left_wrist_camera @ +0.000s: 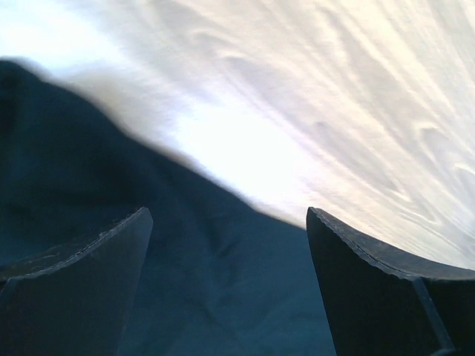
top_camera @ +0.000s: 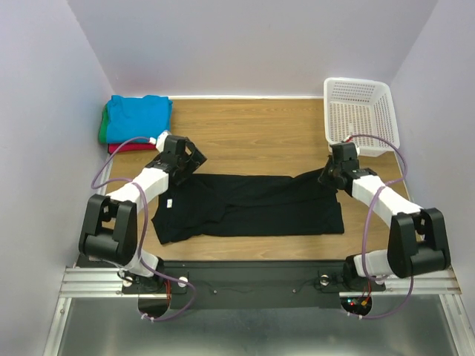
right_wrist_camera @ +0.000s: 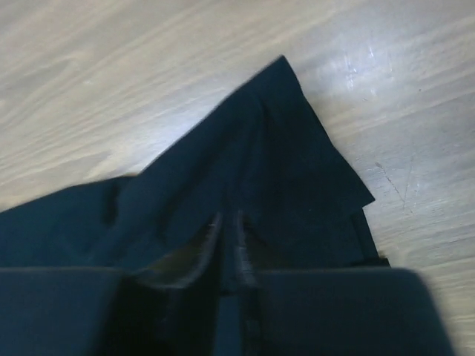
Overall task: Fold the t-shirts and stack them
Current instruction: Fold the tshirt
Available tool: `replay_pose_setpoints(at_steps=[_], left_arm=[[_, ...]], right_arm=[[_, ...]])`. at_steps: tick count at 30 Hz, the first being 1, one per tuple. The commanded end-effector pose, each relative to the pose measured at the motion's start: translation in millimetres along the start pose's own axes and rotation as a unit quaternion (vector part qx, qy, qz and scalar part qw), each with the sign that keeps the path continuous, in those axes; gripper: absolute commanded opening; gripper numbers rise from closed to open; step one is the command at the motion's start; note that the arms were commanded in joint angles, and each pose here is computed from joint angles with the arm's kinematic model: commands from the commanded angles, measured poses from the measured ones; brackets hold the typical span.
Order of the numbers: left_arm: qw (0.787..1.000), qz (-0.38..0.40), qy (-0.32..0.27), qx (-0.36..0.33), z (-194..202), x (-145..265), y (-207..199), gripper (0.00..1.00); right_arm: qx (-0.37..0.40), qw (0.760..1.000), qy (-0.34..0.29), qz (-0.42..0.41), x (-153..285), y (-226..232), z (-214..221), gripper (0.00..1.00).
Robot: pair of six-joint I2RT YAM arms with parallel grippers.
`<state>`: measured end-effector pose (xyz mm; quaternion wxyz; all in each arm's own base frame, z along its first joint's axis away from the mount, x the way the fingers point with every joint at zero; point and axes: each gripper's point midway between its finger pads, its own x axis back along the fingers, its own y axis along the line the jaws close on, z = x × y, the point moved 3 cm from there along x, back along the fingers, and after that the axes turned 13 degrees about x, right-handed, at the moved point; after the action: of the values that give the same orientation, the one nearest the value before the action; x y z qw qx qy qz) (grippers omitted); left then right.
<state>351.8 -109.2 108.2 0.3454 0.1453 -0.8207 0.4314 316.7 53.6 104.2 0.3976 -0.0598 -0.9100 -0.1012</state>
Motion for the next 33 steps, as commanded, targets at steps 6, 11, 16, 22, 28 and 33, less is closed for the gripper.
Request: replay_pose_setpoints(at_steps=[6,11,16,22,28,33], left_arm=[[0.999,-0.009,0.021,-0.035,7.9,-51.3,-12.9,0.98],[0.998,-0.061,0.001,-0.018,-4.1,-63.2,17.3,0.98],[0.995,-0.094,-0.015,0.006,-21.7,-59.9,50.2,0.98],[0.994,-0.11,-0.022,0.011,-29.9,-62.4,60.2,0.98],[0.998,-0.061,-0.018,0.002,-39.8,-53.1,29.0,0.98],[0.997,-0.02,-0.073,-0.004,-74.0,-6.6,-14.3,0.98]], right_arm=[[-0.009,0.997,0.022,0.071,-45.5,-10.9,1.6,0.09],[-0.006,0.994,0.05,0.102,-59.8,-23.1,19.7,0.07],[-0.034,0.985,0.081,0.148,-61.0,-47.0,53.2,0.04],[-0.045,0.986,0.076,0.14,-49.8,-47.4,50.0,0.04],[-0.03,0.992,0.079,0.094,-41.9,-34.8,43.1,0.07],[-0.031,0.993,0.068,0.087,-40.3,-30.9,33.0,0.07]])
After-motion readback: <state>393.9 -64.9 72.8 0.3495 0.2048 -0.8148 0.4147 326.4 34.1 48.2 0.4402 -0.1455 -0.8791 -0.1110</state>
